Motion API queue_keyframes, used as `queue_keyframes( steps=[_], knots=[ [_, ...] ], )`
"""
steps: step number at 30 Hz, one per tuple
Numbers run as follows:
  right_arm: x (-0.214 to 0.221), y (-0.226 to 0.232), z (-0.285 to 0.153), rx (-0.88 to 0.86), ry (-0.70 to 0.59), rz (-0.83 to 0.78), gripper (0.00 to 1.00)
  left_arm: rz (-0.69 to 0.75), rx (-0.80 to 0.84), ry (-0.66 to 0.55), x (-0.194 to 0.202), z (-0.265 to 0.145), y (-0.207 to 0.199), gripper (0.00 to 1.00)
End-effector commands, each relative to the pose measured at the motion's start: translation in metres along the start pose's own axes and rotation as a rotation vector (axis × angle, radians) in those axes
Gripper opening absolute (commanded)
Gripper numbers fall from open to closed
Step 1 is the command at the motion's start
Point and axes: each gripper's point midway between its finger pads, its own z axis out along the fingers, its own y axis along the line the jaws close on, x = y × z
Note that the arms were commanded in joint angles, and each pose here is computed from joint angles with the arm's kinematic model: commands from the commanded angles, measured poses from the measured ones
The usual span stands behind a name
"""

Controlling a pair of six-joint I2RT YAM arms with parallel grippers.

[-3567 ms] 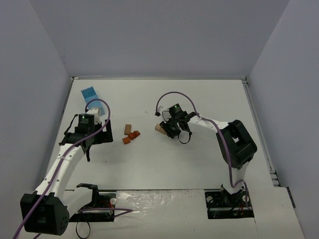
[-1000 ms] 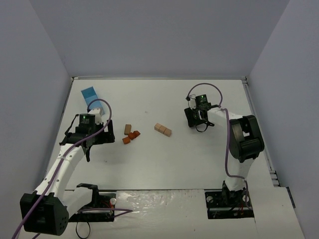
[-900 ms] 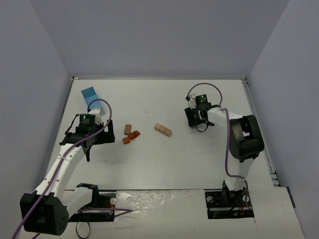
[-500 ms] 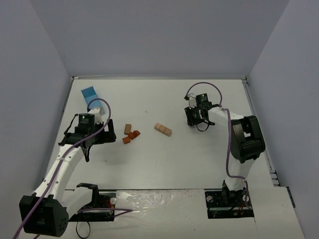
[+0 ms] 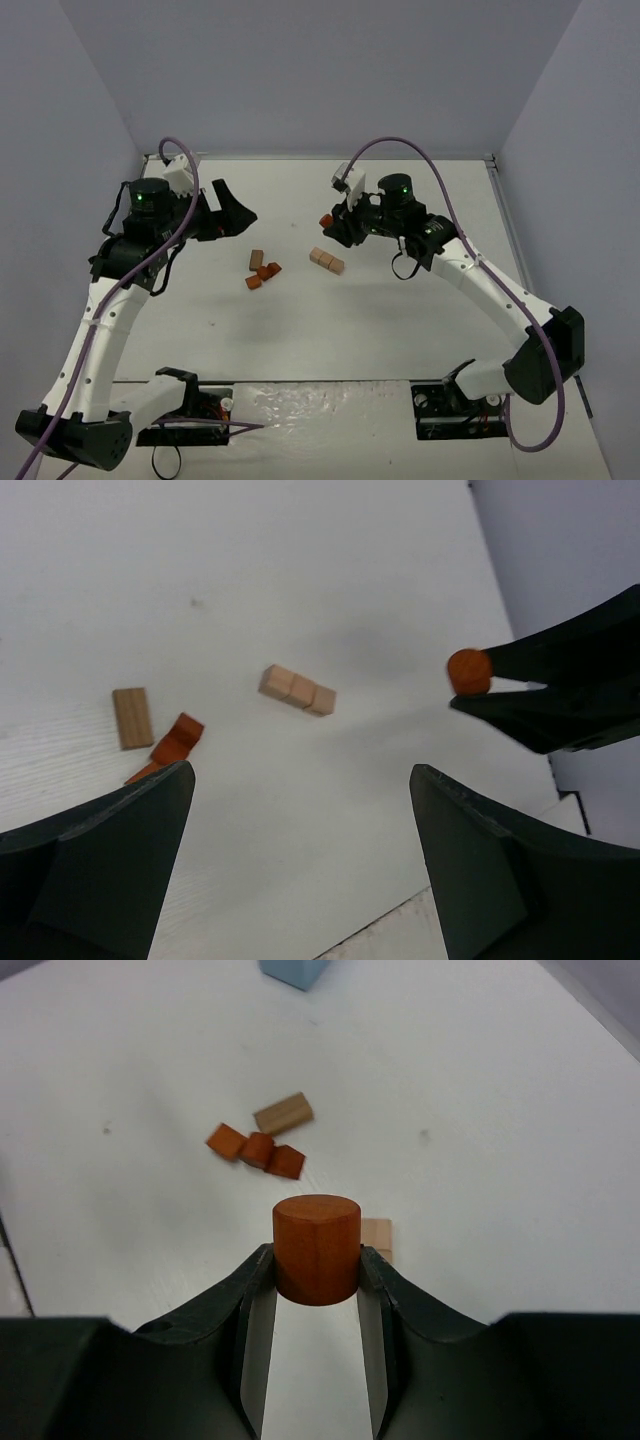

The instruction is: Build the wood block tower

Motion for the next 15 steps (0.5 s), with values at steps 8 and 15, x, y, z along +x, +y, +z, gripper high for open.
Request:
queue_keyframes(
  steps=[8,15],
  knots=[
    [-0.076,0.054,-0.03,-0.168,-0.197,-0.121,0.02,-0.04,0.309,0.006,-0.023,0.003,-0.111,0.82],
    [-0.087,0.061,-0.04,-0.187,-0.229,-0.143,0.02,-0.028,0.34,0.087,-0.005,0.022,-0.128,0.78]
  ],
)
